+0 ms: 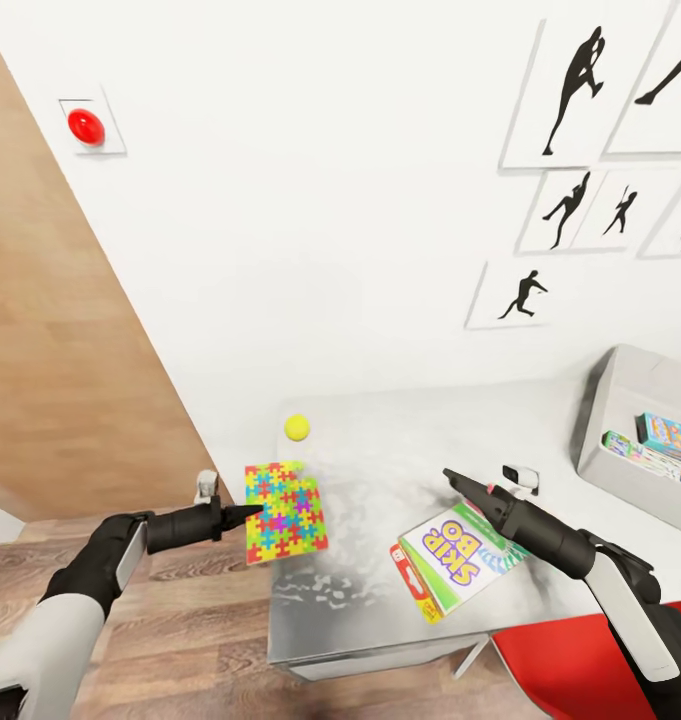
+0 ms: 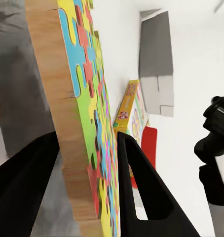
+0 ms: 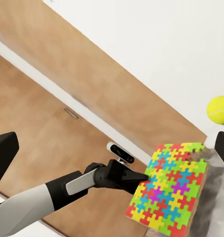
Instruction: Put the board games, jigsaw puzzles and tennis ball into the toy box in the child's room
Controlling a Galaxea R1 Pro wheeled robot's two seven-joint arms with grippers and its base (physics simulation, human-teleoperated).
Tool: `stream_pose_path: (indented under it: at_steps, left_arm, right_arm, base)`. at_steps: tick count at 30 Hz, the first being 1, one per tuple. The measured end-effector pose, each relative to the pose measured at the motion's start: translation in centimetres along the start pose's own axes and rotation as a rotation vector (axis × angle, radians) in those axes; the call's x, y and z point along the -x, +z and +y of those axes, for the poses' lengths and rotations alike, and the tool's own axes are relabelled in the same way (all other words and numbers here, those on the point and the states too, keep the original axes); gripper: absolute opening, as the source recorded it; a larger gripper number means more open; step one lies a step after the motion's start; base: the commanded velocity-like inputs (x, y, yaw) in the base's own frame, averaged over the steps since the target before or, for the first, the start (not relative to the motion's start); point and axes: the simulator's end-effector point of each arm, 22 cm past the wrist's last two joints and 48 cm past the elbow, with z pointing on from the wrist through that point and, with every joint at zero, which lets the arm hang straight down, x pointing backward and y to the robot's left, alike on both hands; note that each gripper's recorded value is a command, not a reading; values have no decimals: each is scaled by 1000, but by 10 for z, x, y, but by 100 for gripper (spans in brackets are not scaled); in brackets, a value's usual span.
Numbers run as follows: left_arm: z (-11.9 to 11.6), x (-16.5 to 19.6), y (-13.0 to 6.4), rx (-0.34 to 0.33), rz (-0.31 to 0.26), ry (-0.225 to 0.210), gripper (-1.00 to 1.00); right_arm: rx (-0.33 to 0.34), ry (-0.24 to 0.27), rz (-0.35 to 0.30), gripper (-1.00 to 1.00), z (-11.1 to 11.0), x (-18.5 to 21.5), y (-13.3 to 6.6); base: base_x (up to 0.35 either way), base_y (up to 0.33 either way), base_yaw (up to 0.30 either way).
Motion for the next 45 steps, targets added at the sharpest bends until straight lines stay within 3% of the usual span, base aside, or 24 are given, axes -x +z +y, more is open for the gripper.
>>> stream_pose_path:
  at_steps: [13, 20, 28, 45]
  left_arm:
    - [-15, 20, -39, 37, -9, -2, -100]
    - [-22, 22, -46, 44, -12, 8, -100]
    - [-43, 22, -53, -10, -8, 20, -100]
    - [-54, 19, -59, -13, -8, 25, -100]
  right_arm:
    - [-1, -6, -4, 100, 11, 5, 0]
    - [0, -7, -4, 100, 18, 7, -1]
    - [3, -11, -4, 100, 26, 10, -1]
    - [2, -13, -4, 100, 36, 12, -3]
  base:
    - [0, 0, 0]
    - [0, 0, 0]
    - [-54, 0, 0]
    - [-15, 0, -5]
